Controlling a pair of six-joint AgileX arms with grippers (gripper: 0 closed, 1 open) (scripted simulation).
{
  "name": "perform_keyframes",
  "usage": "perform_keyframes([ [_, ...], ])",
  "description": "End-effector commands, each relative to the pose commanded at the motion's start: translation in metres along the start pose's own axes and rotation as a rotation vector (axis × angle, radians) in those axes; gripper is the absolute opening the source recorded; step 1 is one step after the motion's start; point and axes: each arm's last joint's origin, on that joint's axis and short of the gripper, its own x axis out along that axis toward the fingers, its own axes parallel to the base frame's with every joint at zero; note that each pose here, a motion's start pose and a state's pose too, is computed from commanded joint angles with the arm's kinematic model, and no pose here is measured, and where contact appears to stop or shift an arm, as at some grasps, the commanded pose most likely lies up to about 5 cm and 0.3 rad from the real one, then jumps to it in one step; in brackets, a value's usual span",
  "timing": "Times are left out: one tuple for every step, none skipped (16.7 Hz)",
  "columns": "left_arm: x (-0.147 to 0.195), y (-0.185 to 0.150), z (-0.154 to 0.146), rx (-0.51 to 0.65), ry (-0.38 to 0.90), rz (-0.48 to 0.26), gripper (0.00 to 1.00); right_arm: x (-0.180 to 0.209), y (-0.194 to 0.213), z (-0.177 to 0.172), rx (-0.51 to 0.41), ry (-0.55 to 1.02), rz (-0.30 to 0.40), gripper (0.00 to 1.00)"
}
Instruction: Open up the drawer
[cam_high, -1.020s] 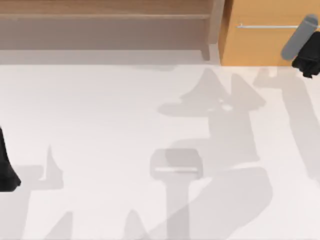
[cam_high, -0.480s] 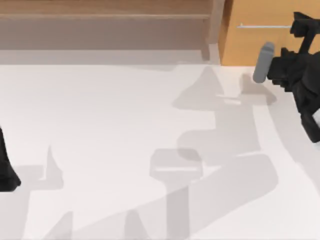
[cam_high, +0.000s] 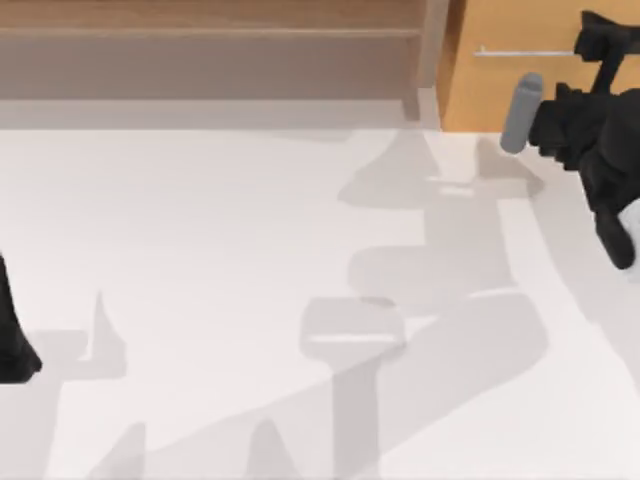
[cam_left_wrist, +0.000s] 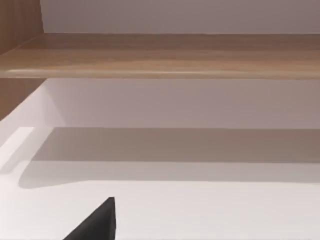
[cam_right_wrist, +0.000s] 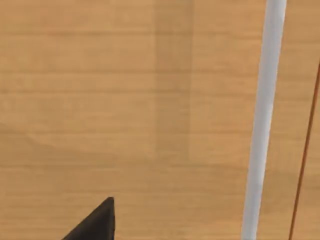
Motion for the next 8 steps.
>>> perform_keyframes([
  [0.0000, 0.0000, 0.0000, 0.000, 0.000, 0.000, 1.00, 0.0043, 0.0001, 0.0002, 0.000, 0.000, 0.000, 1.00],
  [0.0000, 0.0000, 0.0000, 0.000, 0.000, 0.000, 1.00, 0.0076, 0.0002, 0.0003, 0.000, 0.000, 0.000, 1.00],
  [0.0000, 0.0000, 0.0000, 0.000, 0.000, 0.000, 1.00, 0.0094, 0.0002, 0.0004, 0.000, 0.000, 0.000, 1.00],
  [0.0000, 0.0000, 0.0000, 0.000, 0.000, 0.000, 1.00, 0.0095, 0.0002, 0.0004, 0.000, 0.000, 0.000, 1.00],
  [0.0000, 0.0000, 0.0000, 0.000, 0.000, 0.000, 1.00, 0.0095, 0.0002, 0.0004, 0.000, 0.000, 0.000, 1.00],
  [0.0000, 0.0000, 0.0000, 0.000, 0.000, 0.000, 1.00, 0.0095, 0.0002, 0.0004, 0.000, 0.000, 0.000, 1.00],
  [0.0000, 0.0000, 0.0000, 0.000, 0.000, 0.000, 1.00, 0.0095, 0.0002, 0.0004, 0.000, 0.000, 0.000, 0.92],
  [0.0000, 0.0000, 0.0000, 0.000, 0.000, 0.000, 1.00, 0.0095, 0.0002, 0.0004, 0.000, 0.000, 0.000, 0.85],
])
